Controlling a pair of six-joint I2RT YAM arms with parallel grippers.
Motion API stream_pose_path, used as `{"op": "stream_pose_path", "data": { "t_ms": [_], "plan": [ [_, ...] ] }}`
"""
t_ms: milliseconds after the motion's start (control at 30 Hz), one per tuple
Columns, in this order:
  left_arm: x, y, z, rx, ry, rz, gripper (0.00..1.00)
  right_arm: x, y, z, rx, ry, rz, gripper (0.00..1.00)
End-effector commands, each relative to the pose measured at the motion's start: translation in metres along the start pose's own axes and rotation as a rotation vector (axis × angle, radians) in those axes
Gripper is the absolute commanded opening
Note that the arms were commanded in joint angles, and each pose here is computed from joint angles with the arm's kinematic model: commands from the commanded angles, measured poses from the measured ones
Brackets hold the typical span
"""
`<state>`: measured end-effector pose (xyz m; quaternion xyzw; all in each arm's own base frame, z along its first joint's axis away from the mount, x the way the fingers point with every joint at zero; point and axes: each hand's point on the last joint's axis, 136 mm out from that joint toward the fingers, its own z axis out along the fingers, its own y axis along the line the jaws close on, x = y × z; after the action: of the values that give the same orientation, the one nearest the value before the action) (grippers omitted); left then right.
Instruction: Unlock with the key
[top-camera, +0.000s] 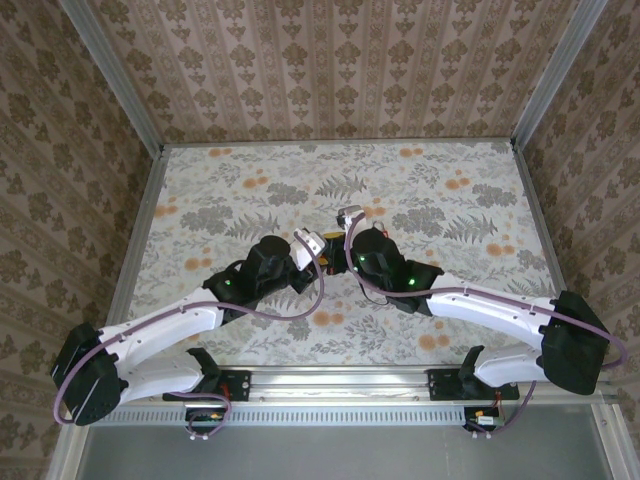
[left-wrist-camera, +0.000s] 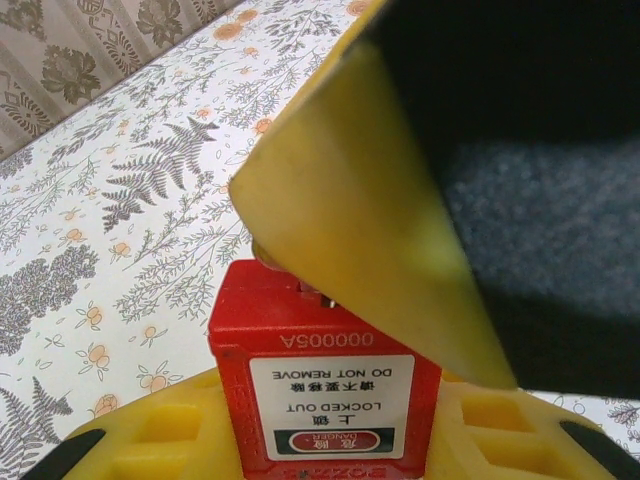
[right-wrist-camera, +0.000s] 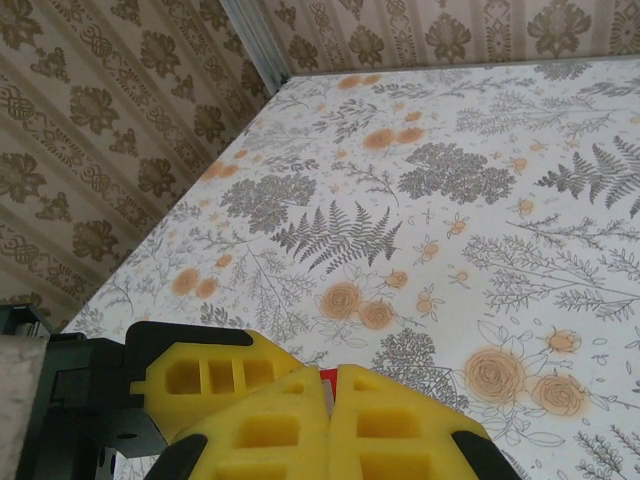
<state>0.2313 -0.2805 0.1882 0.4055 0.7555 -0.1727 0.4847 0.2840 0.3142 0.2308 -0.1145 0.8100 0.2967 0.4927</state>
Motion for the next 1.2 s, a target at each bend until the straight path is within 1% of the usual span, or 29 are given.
{"op": "stream_pose_path", "data": {
  "t_ms": [0,133,233,367,500,633,700,800,900,1033,1100,1167],
  "plan": [
    [-0.077,0.014,-0.016,-0.038,-0.24,-0.035,0.27,0.056,0.002,0.001,-0.035,0.218,0.02,0.03],
    [-0.074,0.018,-0.012,-0.063,-0.228,-0.03,0.28,0.054,-0.001,0.001,0.004,0.235,0.09,0.03],
    [-0.075,0.018,-0.01,-0.068,-0.223,-0.015,0.28,0.059,0.004,0.007,-0.008,0.249,0.127,0.03],
    [-0.079,0.018,-0.009,-0.067,-0.225,-0.005,0.29,0.066,0.007,0.011,-0.007,0.254,0.131,0.03],
    [-0.081,0.02,-0.01,-0.074,-0.221,0.011,0.3,0.075,-0.001,0.015,0.028,0.272,0.123,0.03],
    [-0.079,0.021,-0.009,-0.071,-0.217,0.008,0.3,0.071,0.001,0.013,0.02,0.274,0.119,0.06],
    [-0.074,0.021,-0.007,-0.07,-0.208,0.002,0.3,0.058,0.003,0.005,0.009,0.246,0.125,0.1],
    [-0.066,0.02,-0.003,-0.062,-0.19,-0.012,0.3,0.048,-0.001,-0.001,0.008,0.226,0.137,0.13],
    [-0.06,0.018,0.001,-0.049,-0.17,-0.019,0.3,0.037,-0.002,-0.006,-0.012,0.208,0.15,0.13],
    [-0.057,0.015,0.003,-0.034,-0.163,-0.028,0.3,0.032,-0.002,-0.007,-0.023,0.198,0.152,0.1],
    [-0.058,0.014,0.002,-0.027,-0.167,-0.029,0.31,0.036,0.0,-0.005,-0.034,0.212,0.153,0.07],
    [-0.06,0.013,0.002,-0.021,-0.17,-0.028,0.33,0.041,0.0,-0.003,-0.038,0.219,0.16,0.06]
  ]
}}
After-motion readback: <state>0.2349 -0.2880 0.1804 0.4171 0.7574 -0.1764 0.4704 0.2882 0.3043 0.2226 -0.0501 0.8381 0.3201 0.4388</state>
